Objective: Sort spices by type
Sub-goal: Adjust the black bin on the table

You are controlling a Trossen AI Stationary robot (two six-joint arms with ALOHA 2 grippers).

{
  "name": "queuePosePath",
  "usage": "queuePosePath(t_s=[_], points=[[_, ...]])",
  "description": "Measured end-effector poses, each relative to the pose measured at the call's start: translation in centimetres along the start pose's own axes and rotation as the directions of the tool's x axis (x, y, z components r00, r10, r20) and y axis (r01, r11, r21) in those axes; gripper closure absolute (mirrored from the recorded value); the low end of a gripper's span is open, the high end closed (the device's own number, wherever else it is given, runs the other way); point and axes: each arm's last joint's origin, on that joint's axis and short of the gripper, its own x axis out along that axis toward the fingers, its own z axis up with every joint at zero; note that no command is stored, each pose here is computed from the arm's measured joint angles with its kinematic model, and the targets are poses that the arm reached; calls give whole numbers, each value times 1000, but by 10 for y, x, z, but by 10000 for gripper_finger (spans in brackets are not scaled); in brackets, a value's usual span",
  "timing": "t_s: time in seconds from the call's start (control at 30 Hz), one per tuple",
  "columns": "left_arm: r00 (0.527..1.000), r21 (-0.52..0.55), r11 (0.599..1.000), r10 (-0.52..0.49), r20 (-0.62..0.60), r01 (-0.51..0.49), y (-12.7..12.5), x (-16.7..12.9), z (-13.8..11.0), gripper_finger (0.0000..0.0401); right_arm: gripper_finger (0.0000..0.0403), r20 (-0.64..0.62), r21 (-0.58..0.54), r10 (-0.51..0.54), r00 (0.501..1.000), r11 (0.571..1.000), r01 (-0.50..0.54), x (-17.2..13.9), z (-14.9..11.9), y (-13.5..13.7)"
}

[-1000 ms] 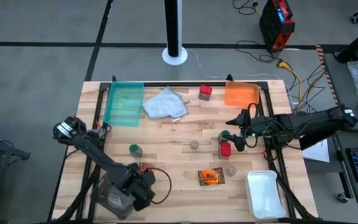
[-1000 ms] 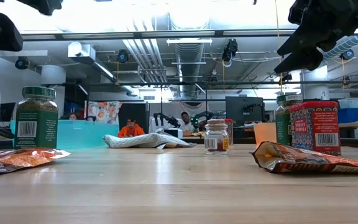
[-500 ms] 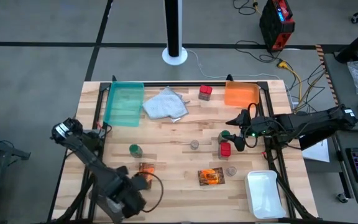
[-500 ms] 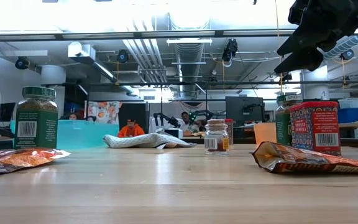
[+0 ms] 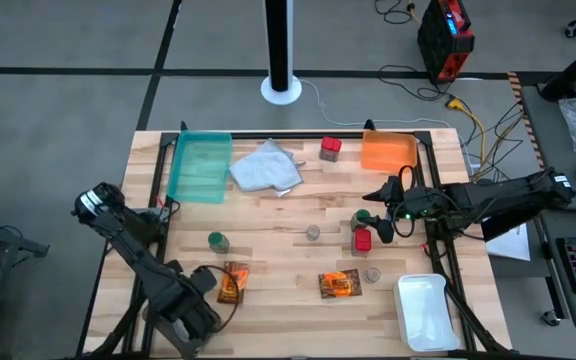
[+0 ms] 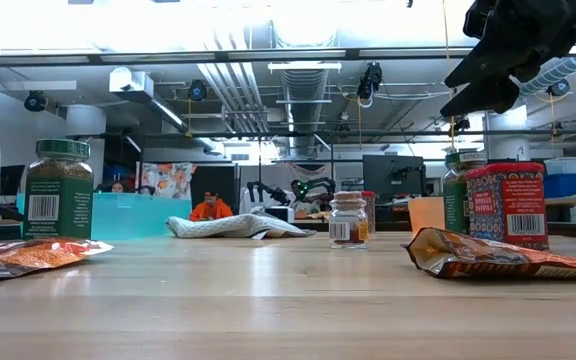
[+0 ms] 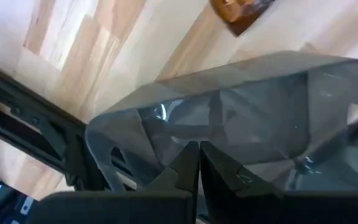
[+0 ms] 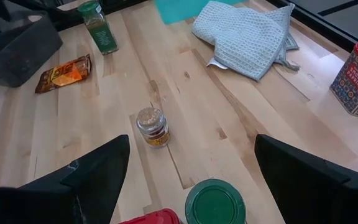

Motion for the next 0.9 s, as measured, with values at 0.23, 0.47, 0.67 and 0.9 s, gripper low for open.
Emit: queuePosePath(t_s=[0.23,0.47,0.67,0.9], points=[[994,-31,995,92,-54,-94,23,27,0,401,64,1,0,0,1000,1000,0,0,0,0],[989,-36,989,139,-60,-141,34,43,1,401,64,8,2,3,1000,1000,-3,0,1,0],[990,-8,990,138,-18,-139,35,47,2,401,64,20,2,8,1000,1000,-8,0,2,1],[990,15,990,139,26,-139,35,46,5,401,64,21,5,9,1000,1000,-9,0,2,1]])
